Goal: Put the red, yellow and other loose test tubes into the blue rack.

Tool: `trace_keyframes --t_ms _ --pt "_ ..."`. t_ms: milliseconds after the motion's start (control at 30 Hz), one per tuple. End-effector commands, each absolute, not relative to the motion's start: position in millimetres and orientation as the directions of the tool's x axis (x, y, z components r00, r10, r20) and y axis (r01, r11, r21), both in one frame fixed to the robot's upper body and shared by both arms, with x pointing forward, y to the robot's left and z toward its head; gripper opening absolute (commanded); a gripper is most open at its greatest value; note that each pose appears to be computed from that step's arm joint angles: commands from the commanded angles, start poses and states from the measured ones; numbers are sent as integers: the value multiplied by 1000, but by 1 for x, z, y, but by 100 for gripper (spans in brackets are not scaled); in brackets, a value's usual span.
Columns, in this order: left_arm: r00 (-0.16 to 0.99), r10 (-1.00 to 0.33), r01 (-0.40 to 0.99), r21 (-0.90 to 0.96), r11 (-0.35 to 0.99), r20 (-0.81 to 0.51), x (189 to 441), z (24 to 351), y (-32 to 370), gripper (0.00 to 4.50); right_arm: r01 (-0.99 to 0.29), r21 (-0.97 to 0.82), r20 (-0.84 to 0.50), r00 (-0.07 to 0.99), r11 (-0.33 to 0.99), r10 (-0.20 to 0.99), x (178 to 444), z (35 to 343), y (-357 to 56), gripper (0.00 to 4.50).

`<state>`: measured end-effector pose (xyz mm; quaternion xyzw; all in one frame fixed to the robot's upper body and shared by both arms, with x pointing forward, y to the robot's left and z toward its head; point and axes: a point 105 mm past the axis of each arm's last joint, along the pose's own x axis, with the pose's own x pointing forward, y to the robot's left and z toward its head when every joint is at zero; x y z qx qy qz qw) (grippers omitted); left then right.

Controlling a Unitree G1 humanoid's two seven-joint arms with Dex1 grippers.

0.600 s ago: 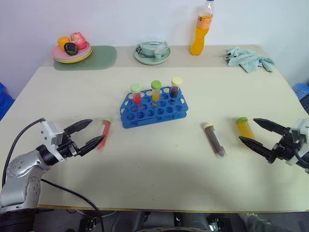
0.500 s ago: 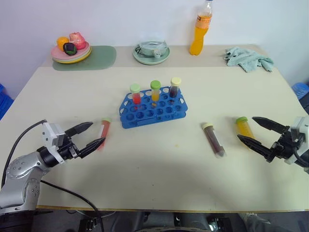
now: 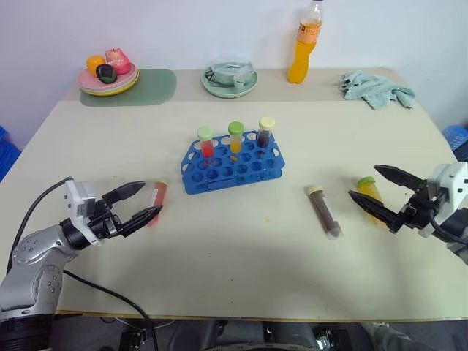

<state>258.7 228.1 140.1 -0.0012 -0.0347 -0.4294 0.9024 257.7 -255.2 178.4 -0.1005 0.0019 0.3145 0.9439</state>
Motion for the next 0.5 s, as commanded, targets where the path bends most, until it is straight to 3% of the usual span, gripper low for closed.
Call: trace_keyframes --t_ms 33,200,300,500 --pt "567 -816 815 66 575 107 258 154 221 412 -560 -196 -54 826 805 562 265 187 -252 450" --pt "498 -865 854 135 502 70 258 151 210 412 -393 -228 -129 919 891 373 274 187 -263 450" --pt "472 -880 865 167 474 53 259 152 204 412 -305 -241 -300 926 921 228 273 178 -278 450" --pt "438 -899 878 206 431 13 260 150 193 412 -325 -42 -479 836 945 267 275 173 -286 450"
